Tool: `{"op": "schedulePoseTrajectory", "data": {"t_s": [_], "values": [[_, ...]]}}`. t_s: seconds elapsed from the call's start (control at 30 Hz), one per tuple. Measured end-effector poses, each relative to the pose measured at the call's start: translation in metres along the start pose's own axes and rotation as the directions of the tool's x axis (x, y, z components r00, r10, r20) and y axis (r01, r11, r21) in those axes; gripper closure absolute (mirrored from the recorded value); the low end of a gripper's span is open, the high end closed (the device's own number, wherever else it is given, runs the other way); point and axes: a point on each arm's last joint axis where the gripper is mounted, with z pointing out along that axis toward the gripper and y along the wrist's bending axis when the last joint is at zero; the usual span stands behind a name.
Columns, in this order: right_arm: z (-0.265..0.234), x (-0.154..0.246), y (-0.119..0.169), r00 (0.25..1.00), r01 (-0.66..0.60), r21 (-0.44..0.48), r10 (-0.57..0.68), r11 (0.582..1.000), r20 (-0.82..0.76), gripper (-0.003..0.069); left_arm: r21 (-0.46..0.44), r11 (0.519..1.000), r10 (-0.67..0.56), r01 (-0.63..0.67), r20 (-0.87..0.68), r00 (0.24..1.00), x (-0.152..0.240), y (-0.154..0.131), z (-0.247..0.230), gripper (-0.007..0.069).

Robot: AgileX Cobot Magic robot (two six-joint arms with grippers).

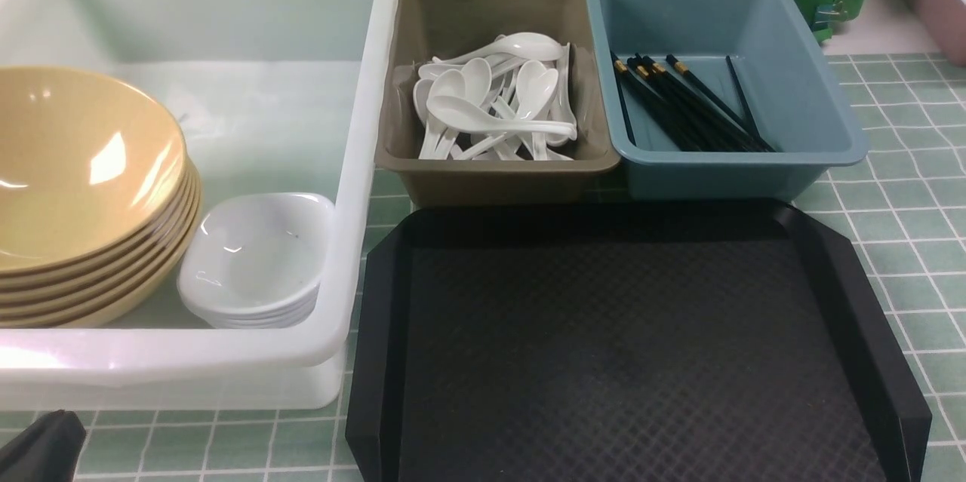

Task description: On blue table put chopsticks spoon bowls plates into blue grey white boxes.

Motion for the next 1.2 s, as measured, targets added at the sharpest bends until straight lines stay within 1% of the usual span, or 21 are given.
{"op": "schedulePoseTrajectory", "data": {"t_s": [1.2], "values": [[0.0000, 0.0000, 0.0000, 1.000, 0.000, 0.000, 0.000, 1.000, 0.000, 0.0491, 0.000, 1.000, 0.000, 0.000, 0.002, 1.000, -0.0002, 0.0000, 0.0000, 0.0620]]}}
